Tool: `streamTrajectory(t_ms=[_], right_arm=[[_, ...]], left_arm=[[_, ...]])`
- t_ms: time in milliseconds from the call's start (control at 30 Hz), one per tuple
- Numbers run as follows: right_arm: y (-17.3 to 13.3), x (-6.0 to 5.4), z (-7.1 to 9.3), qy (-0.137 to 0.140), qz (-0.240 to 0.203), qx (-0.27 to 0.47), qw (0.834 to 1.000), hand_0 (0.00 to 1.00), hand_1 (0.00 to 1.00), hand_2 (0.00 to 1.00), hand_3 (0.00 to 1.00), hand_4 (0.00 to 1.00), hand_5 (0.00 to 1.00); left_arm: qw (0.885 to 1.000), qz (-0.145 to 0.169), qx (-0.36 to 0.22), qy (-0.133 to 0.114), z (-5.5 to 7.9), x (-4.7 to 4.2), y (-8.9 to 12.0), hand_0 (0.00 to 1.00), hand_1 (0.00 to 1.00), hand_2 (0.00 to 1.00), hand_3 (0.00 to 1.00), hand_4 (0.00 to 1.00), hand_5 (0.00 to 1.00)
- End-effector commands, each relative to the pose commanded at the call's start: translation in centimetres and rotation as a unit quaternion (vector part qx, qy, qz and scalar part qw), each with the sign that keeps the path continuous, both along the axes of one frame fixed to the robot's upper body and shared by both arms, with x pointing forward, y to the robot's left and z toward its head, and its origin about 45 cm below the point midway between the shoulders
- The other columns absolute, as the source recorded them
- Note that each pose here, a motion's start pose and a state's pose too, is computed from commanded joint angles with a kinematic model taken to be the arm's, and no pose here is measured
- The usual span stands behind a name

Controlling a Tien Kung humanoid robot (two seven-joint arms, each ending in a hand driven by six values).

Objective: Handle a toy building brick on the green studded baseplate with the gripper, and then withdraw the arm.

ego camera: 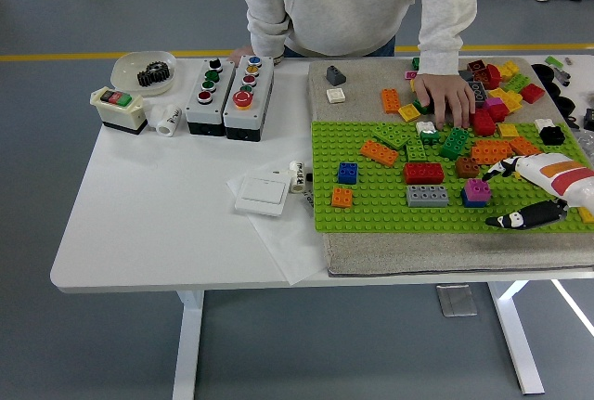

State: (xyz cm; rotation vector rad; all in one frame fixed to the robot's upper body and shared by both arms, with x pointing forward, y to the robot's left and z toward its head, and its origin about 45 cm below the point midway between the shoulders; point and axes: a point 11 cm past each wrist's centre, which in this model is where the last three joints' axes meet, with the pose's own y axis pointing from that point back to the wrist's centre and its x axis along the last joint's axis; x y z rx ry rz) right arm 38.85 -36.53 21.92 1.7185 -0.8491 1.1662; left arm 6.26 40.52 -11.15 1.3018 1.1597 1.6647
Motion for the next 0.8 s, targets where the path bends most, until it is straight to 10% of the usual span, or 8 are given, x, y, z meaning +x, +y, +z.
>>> streamTrajectory(t_ms=[800], right_arm=[[-8.1, 1.3, 0.8, -0.106, -0.083, -0.086, 0.987, 0.697, 0.683, 0.726, 0.642, 0.852, 0.262]], left_arm=[[1.000, 0.000, 0.000, 0.004, 0.0, -0.20, 0.0, 0.801, 0.846, 0.842, 0.745, 0.809, 0.677]])
